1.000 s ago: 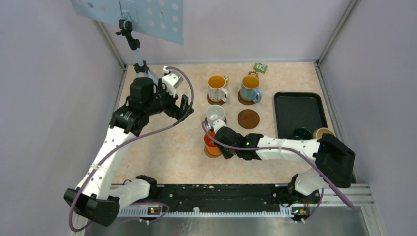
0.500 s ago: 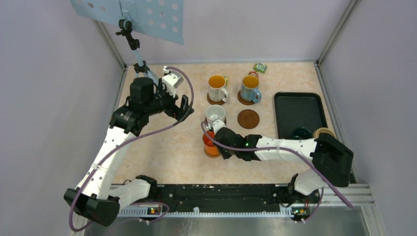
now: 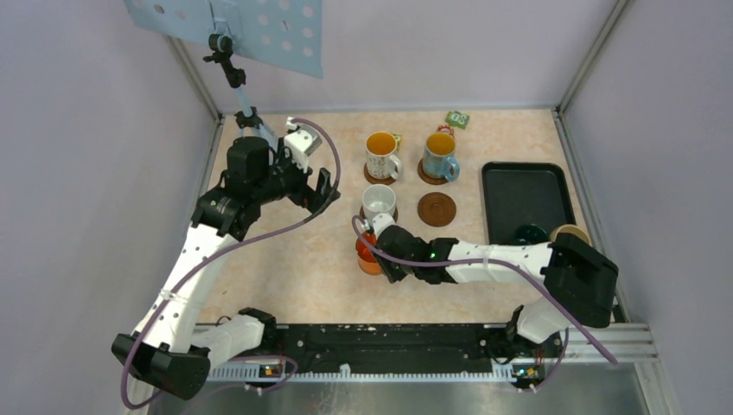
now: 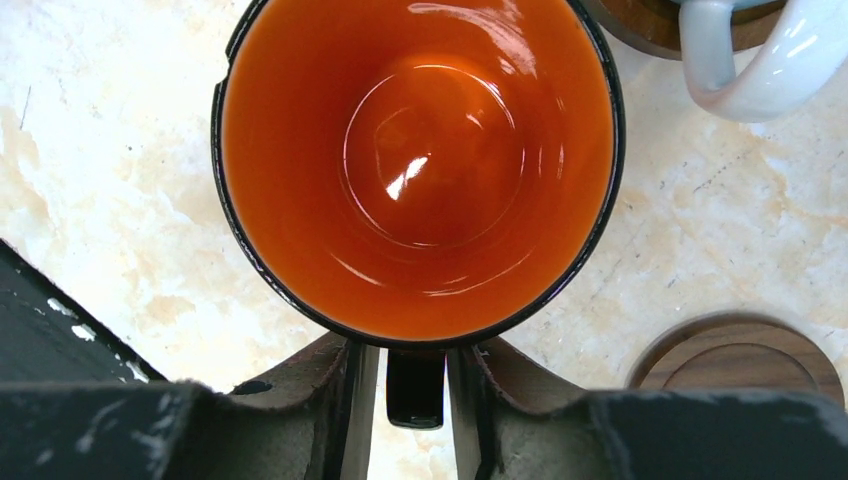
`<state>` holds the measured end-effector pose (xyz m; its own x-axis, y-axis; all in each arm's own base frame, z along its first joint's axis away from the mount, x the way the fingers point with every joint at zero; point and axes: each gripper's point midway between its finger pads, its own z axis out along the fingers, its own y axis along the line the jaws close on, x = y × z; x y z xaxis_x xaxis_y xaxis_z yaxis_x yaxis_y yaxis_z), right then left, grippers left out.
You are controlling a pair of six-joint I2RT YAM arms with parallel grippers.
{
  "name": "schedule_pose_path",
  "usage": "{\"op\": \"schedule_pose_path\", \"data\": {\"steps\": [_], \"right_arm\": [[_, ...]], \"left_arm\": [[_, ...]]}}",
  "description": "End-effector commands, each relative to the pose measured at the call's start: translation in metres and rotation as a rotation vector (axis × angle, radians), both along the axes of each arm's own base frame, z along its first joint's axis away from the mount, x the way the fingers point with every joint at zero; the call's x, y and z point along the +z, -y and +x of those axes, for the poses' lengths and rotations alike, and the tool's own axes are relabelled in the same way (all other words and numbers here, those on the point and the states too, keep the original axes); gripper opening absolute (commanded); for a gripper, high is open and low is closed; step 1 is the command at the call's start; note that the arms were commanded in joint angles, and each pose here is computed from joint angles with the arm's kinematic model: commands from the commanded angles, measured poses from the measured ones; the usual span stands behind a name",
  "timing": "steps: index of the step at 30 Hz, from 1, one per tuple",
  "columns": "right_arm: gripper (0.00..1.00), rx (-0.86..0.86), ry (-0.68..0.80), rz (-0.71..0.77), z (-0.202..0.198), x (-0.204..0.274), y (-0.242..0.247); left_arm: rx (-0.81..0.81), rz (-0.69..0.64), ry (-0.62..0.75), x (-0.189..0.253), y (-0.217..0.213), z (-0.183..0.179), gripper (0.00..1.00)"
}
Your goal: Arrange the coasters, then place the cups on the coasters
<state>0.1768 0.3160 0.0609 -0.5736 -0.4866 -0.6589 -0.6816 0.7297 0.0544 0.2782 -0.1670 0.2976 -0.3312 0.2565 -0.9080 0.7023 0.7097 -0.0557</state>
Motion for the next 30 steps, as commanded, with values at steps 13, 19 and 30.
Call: {"op": "schedule_pose_path", "data": {"steps": [13,19,30], "right_arm": [[0.68,0.173,-0.021,0.042,-0.020,0.025,-0.009],[0.72,0.248,-0.009,0.049,-0.027,0.042,-0.003],[0.85,0.485,0.014,0.246,-0.007,0.120,0.023]], "left_arm": [[0.002,-0.005,0.046,0.010,-0.002,0.001,0.99],[-0.012,-0.001,0.040,0.009,-0.001,0.000,0.99],[-0.144,0.022,0.001,-0.002,0.012,-0.006,0.99]]}}
